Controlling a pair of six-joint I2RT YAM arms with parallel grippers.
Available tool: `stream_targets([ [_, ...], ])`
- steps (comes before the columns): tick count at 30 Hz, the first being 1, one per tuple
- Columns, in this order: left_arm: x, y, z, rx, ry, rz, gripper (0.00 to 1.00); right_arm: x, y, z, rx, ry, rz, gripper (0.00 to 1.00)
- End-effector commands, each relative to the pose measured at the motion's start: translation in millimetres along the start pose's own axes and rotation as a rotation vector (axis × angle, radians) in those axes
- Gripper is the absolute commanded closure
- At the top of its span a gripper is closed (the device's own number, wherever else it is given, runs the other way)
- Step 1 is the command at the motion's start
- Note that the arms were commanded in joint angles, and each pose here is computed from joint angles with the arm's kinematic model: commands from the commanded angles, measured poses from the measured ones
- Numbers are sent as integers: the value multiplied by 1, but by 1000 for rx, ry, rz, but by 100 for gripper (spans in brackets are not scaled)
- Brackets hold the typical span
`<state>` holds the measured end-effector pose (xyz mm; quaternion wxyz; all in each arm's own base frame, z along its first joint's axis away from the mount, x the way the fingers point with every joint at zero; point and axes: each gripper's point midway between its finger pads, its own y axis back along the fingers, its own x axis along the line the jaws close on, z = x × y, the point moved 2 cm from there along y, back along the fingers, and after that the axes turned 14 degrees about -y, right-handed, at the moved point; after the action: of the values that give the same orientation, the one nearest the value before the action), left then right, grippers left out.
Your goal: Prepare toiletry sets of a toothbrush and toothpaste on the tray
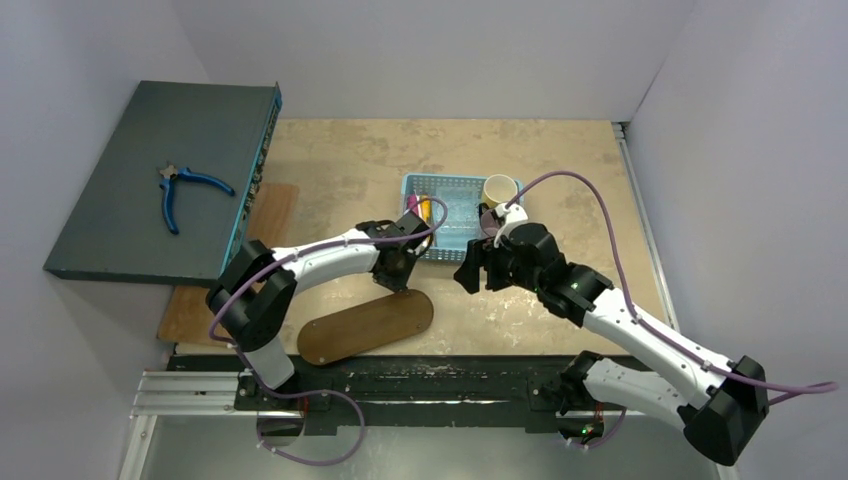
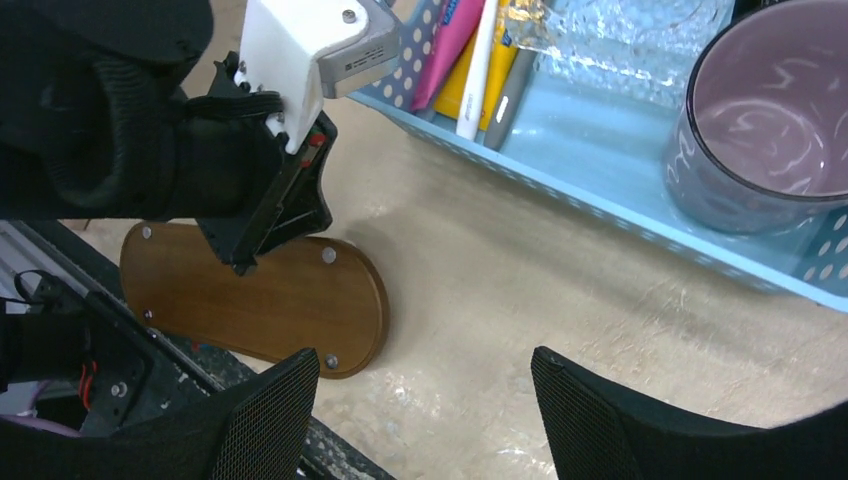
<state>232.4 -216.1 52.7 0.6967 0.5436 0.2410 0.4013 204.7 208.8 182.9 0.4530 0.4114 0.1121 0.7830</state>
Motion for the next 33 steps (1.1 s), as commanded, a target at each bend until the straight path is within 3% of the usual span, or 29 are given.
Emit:
stream_targets([
  [1,-26,20,29,-124,-49,-82,100,-6,-9,-8,10,-58,-27,20],
  [17,11,80,28,-268,38,85,100,4,-42,-64,234,-146,141,21],
  [25,15,103,2,-321,139,49,67,6,-60,-75,283,-164,167,24],
  [33,10,98,-51,-249,253,-11,54,6,-76,-82,316,-171,178,31],
])
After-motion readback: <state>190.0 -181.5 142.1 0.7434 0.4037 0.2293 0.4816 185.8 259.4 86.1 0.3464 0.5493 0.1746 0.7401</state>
